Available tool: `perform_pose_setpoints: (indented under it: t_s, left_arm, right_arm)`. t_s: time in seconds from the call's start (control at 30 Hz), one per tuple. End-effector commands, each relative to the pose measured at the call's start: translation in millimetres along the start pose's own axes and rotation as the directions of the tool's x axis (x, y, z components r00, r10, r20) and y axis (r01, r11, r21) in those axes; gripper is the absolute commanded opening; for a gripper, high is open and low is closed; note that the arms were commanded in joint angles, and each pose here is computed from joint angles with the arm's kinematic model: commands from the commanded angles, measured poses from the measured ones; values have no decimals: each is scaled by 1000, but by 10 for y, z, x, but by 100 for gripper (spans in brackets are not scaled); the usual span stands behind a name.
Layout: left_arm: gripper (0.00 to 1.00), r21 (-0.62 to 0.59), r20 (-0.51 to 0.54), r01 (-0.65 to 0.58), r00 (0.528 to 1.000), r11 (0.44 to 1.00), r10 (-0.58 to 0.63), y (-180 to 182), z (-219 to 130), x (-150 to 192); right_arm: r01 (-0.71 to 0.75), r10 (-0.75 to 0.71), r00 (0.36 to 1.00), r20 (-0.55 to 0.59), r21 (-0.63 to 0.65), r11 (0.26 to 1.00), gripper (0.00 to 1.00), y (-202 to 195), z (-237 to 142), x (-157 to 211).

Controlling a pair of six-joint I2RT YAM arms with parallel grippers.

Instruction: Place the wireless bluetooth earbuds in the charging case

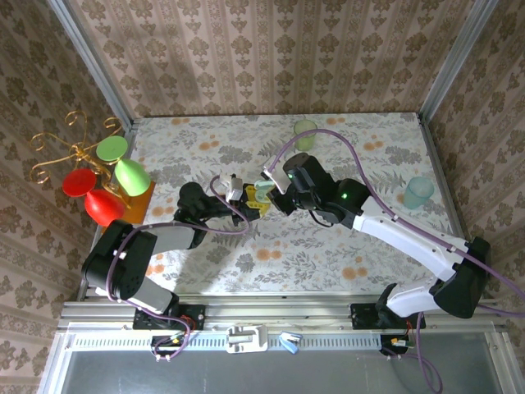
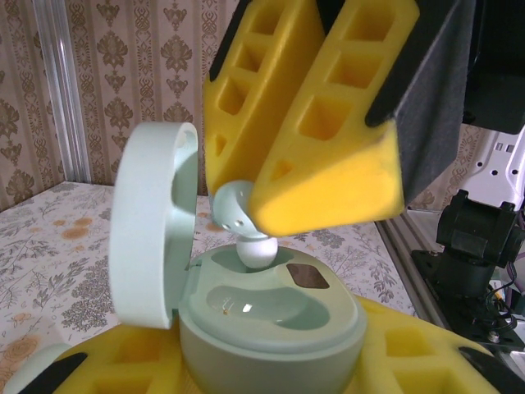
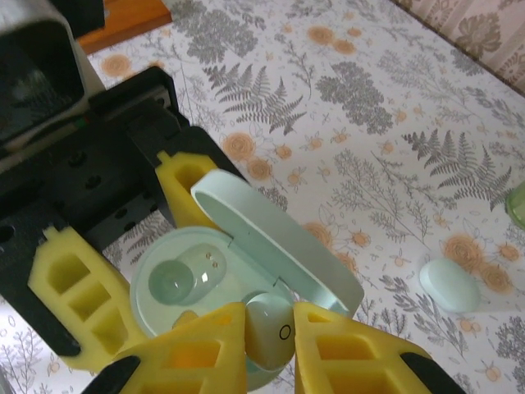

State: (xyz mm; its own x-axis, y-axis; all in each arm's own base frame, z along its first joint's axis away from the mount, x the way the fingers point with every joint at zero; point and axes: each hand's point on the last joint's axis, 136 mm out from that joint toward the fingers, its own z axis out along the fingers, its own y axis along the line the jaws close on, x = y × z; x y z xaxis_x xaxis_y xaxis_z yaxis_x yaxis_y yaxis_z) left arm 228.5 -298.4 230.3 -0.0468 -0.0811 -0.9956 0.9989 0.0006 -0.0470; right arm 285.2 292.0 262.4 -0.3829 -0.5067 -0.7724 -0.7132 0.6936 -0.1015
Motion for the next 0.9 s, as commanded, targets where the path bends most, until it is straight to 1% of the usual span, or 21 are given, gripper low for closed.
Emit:
perform_pose_setpoints:
  t_s: [0.0, 0.3, 0.37, 0.43, 0.47, 0.73, 0.87]
  left_arm:
    - [30, 23, 31, -60, 998, 998, 60, -18, 6, -163]
    - [30, 27, 33, -59, 998, 998, 58, -33, 8, -175]
    - [30, 27, 34, -61, 998, 998, 60, -38, 6, -183]
    - [30, 27, 34, -61, 998, 998, 60, -39, 5, -180]
    - [30, 27, 33, -60, 998, 998, 60, -37, 5, -178]
    - [30, 25, 32, -62, 998, 998, 61, -34, 5, -166]
    - [30, 17, 33, -66, 997, 998, 66, -23, -7, -164]
  right_arm:
    - [51, -51, 998, -38, -3, 999, 15, 9, -52, 37]
    - [58, -59, 997, -41, -29, 998, 15, 56, -24, 59]
    - [49, -50, 998, -37, -23, 999, 20, 48, -23, 46]
    - [36, -36, 999, -24, -27, 999, 27, 52, -36, 3]
    - [30, -31, 999, -18, -32, 999, 28, 60, -43, -15]
    - [-16, 16, 1000, 9, -34, 999, 33, 59, -88, -98]
    - [-54, 56, 997, 54, -44, 998, 39, 50, -199, -153]
